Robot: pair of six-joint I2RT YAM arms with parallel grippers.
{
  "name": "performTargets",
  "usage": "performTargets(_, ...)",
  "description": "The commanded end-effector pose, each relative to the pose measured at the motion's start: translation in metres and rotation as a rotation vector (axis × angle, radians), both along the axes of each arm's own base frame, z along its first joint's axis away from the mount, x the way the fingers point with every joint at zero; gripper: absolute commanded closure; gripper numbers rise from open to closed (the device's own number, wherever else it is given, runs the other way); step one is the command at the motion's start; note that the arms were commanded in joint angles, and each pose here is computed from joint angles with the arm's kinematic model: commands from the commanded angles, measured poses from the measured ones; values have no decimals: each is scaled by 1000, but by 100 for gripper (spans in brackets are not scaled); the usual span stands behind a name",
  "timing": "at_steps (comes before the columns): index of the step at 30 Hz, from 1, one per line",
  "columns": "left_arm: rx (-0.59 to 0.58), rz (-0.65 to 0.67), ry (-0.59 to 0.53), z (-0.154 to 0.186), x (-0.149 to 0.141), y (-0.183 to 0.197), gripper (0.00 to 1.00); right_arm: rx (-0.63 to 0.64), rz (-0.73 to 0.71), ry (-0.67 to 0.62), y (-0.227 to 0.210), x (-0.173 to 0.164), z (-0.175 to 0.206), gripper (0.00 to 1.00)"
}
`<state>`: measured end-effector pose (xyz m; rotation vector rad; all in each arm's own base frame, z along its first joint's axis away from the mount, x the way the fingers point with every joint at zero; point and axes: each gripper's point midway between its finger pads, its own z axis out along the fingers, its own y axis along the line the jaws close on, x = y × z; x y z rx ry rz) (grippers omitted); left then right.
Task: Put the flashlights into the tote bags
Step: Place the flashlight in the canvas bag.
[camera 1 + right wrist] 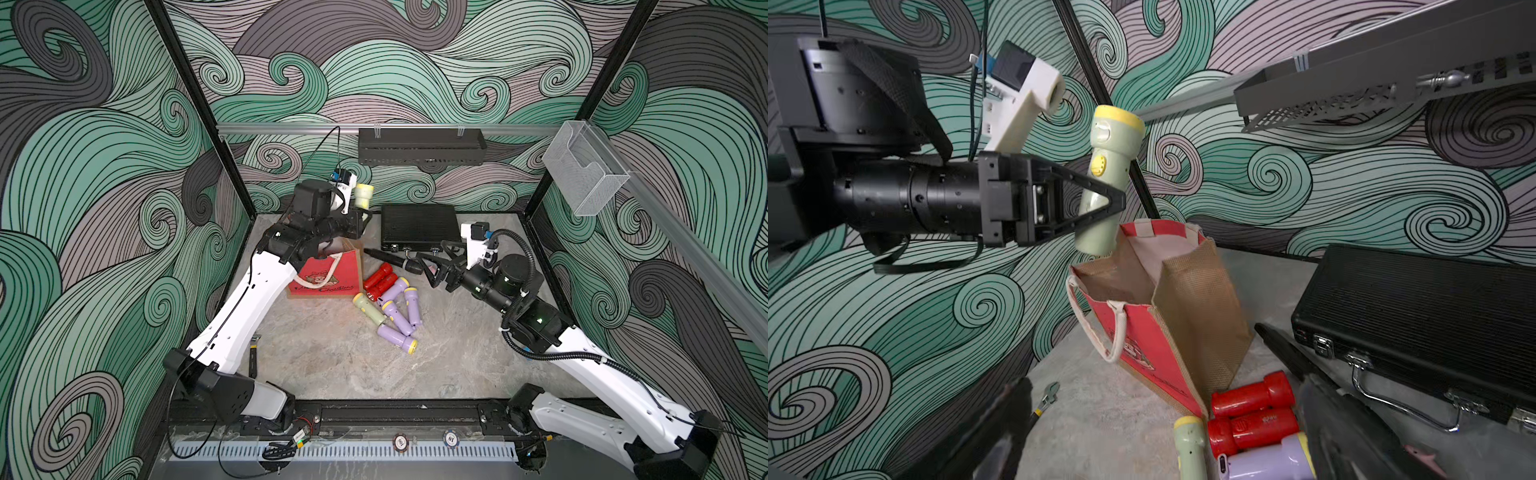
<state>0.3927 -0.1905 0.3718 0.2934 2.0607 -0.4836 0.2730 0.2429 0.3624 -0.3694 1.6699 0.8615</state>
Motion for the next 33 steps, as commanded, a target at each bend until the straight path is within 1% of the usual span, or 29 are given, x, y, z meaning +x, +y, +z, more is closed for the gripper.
performTargets(1, 178, 210, 101, -35, 15, 48, 100, -66, 1, 38, 1, 1, -11, 1)
performTargets(5, 189, 287, 163, -48, 34, 74, 100, -153, 1, 115, 4, 6, -33, 1)
performTargets(8, 233, 319, 204, -57, 41, 86, 100, -215, 5, 167, 7, 7, -47, 1)
performTargets(14, 288, 370, 272, -76, 52, 114, 100, -229, 32, 192, 17, 7, -61, 1)
performTargets(17, 324, 372, 313, -91, 55, 119, 100, -234, 40, 193, 19, 6, -63, 1)
performTargets(22, 337, 361, 387, -125, 58, 116, 100, -236, 37, 183, 18, 6, -62, 1)
performTargets(28, 362, 353, 453, -154, 61, 116, 100, -239, 29, 183, 16, 6, -65, 1)
performTargets(30, 377, 357, 489, -164, 58, 117, 100, -239, 25, 181, 16, 7, -65, 1)
performTargets(33, 402, 348, 573, -187, 50, 118, 100, -238, 24, 180, 17, 8, -65, 1)
